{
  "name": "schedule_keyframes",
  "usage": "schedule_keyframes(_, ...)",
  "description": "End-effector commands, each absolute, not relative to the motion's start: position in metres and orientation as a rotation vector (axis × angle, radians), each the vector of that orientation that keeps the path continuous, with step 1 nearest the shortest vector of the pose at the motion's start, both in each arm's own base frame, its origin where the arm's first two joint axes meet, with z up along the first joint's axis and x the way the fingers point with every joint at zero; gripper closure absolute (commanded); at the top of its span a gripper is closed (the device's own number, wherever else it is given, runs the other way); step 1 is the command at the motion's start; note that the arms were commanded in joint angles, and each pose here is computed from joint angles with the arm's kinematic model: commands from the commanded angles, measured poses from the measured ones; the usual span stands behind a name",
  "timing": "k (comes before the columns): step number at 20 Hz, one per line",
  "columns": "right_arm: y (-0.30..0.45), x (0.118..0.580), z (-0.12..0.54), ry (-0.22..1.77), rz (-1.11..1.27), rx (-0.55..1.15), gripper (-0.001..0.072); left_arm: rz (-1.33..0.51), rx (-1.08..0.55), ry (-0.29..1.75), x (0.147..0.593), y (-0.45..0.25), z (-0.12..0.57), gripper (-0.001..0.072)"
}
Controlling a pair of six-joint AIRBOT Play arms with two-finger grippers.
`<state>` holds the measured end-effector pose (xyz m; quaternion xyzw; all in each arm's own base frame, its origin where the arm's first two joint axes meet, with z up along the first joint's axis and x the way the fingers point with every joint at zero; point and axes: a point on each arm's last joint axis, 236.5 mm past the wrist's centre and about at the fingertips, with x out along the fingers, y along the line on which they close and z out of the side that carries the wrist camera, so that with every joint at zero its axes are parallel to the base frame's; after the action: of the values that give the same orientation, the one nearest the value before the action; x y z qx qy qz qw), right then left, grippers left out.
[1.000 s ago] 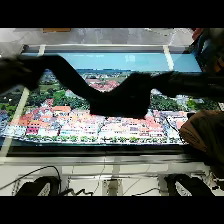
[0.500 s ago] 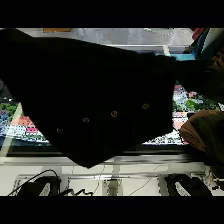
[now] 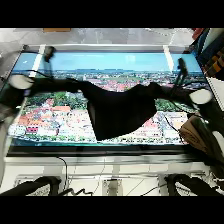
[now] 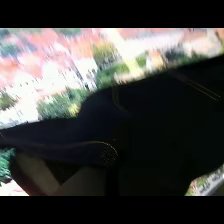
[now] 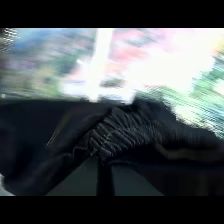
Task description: Fold the clothes and pants, and hang the long-sleeved shirts on hangers.
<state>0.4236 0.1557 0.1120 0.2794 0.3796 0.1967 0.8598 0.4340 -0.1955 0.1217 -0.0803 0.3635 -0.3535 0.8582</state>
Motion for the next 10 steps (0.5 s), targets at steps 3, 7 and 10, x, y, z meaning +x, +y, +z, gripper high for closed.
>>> schedule_keyframes(3,0.130,0.441,0.023,0.927,0.292,0.453,0.0673,-0.809,-0.192,0.979,0.416,-0.251,0.046,0.0685)
schedule_keyframes(7,0.084,0.415,-0.002,1.079,0.244,0.280,0.0674,-0.758,-0.124,1.253,0.368,-0.228,0.015,0.0684)
schedule_keyframes(10,0.052,0.366,-0.023,1.308,0.221,0.260,0.0674,-0.787,-0.122,1.446,0.323,-0.230,0.009,0.0684)
